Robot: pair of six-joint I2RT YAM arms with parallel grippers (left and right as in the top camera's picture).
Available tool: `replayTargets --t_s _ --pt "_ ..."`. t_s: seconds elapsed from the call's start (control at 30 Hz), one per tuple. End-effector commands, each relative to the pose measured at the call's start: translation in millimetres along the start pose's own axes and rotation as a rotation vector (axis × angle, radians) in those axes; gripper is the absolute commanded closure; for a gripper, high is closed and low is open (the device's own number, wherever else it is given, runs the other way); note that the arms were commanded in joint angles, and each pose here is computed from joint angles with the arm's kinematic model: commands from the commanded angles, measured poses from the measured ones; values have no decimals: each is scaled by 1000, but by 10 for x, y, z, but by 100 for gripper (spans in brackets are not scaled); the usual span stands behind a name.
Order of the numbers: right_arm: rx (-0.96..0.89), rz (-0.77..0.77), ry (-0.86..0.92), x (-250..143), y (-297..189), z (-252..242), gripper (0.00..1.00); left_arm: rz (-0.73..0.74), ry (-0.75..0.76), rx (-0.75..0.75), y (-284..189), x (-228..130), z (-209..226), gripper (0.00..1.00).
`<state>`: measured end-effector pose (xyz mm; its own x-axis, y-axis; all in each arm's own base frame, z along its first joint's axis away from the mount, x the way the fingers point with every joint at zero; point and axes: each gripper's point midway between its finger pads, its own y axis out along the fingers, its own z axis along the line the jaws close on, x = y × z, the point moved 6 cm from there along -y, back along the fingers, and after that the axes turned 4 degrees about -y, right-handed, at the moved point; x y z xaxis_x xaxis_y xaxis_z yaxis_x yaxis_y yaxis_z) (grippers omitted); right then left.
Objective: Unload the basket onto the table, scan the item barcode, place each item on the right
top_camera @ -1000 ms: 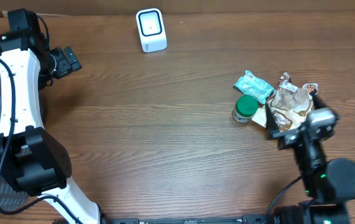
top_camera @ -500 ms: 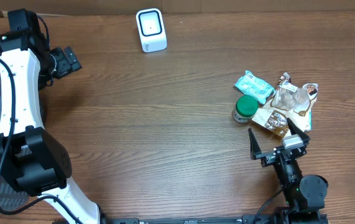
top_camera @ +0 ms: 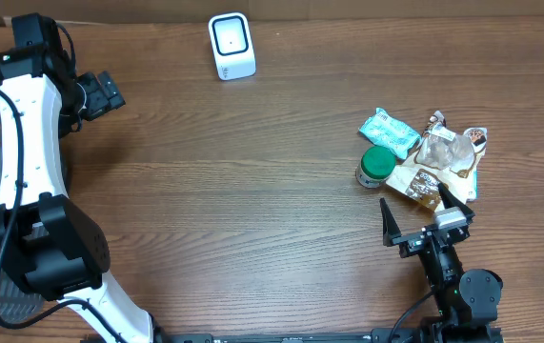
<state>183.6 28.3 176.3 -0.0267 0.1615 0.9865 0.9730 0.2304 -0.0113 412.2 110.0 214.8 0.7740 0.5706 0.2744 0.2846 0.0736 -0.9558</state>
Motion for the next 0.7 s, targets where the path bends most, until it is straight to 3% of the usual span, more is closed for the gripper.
replayTargets --t_s 0.0,0.5,0.67 --pt "-3 -3 12 -22 -1 0 0 6 4 11 38 -17 -16 0" --pt "-3 -3 12 -22 -1 0 0 5 9 9 33 -23 -34 0" --pt "-3 -3 12 -22 -1 0 0 -56 28 -22 -255 -50 -118 0"
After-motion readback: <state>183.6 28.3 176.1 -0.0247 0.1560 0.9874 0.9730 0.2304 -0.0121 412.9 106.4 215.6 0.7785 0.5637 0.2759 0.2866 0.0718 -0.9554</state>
